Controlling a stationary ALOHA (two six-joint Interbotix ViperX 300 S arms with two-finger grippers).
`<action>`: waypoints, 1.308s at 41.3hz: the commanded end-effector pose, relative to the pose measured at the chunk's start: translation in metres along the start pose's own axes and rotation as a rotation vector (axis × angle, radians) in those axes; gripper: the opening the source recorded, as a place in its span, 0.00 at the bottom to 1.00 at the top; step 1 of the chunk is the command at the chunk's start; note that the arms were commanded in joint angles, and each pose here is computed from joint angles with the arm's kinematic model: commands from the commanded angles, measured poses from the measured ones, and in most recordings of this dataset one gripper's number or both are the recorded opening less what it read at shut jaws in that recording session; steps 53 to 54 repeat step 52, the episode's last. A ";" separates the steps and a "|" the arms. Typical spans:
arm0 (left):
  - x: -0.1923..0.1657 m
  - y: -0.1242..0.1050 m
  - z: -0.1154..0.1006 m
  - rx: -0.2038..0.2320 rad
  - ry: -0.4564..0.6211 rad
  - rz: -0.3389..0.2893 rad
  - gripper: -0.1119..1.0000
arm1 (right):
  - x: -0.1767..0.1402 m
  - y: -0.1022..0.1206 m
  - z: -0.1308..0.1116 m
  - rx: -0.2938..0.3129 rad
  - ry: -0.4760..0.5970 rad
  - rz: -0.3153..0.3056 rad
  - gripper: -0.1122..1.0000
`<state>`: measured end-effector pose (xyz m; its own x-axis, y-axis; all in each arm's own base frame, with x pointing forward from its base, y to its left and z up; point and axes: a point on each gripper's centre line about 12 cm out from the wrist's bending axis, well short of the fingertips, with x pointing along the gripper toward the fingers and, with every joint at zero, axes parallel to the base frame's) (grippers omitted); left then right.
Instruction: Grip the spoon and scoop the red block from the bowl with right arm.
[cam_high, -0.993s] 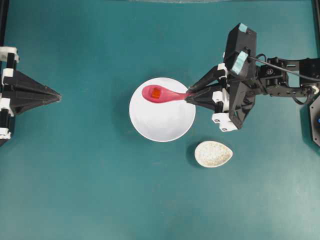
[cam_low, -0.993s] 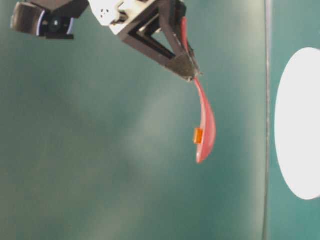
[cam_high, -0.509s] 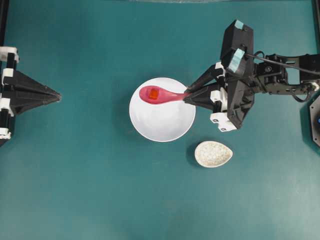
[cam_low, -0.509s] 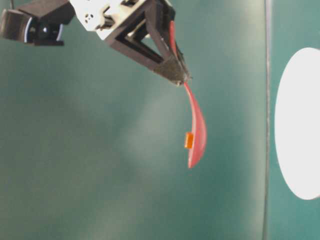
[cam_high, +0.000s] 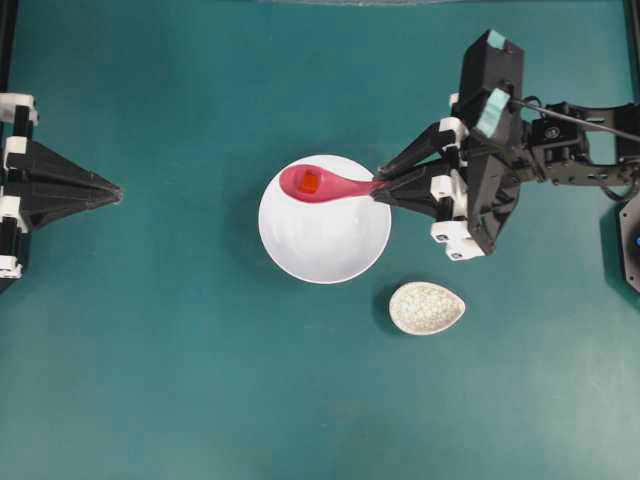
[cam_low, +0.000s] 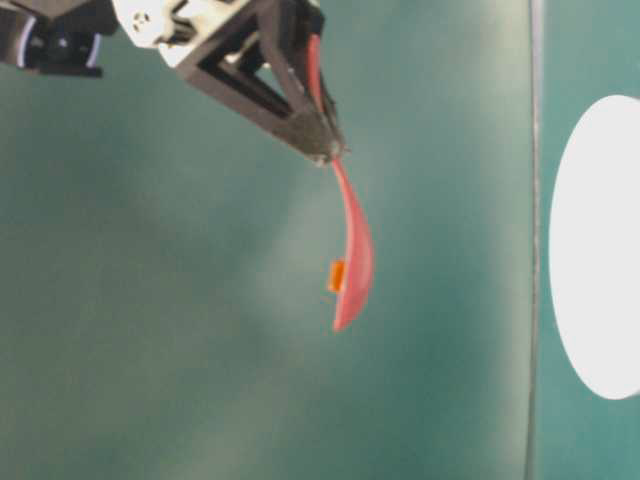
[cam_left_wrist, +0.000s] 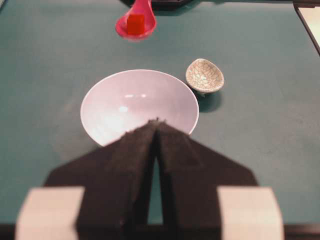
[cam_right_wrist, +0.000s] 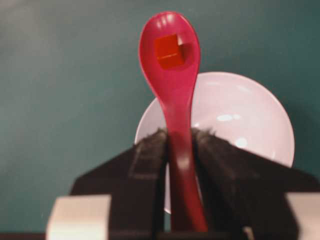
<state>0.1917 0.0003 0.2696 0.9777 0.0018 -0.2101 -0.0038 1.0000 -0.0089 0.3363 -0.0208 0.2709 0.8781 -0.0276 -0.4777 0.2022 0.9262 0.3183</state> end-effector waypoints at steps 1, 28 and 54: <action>0.001 0.000 0.011 0.000 -0.025 -0.002 0.11 | -0.009 0.004 0.012 -0.007 -0.046 0.013 0.32; 0.001 0.000 0.010 -0.011 -0.018 0.000 0.11 | -0.012 0.005 0.004 -0.015 0.001 0.015 0.32; 0.002 0.000 0.008 -0.011 -0.012 0.000 0.11 | -0.011 0.005 0.002 -0.017 0.005 0.012 0.32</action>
